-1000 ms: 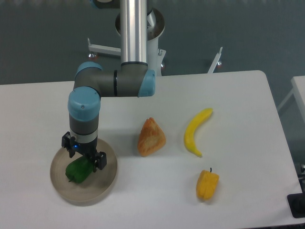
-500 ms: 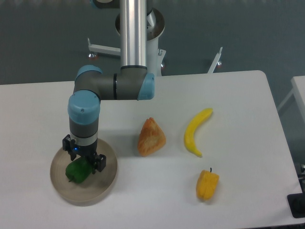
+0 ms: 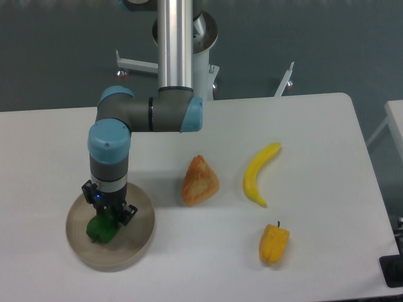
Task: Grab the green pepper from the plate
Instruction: 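Lift the green pepper off the plate and carry it toward the yellow pepper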
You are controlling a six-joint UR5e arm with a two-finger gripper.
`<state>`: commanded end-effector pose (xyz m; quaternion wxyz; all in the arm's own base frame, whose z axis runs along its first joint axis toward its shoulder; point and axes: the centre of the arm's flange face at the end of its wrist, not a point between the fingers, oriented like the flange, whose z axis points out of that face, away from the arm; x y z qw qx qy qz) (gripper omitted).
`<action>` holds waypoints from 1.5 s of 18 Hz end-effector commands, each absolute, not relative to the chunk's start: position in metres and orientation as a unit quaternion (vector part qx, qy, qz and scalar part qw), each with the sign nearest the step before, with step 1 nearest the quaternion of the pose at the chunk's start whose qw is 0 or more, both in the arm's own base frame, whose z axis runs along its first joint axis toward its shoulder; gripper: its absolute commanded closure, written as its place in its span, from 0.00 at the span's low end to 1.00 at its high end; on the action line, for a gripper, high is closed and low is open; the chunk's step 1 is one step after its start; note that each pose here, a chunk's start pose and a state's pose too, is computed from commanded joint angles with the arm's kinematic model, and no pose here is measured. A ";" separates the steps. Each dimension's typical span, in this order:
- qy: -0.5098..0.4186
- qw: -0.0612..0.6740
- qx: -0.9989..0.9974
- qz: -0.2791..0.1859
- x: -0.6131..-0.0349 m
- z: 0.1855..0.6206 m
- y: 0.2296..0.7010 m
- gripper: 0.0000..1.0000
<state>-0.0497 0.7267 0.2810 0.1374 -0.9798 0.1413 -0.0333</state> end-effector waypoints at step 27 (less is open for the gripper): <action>0.261 0.095 -0.957 0.087 -0.342 0.393 0.631 0.85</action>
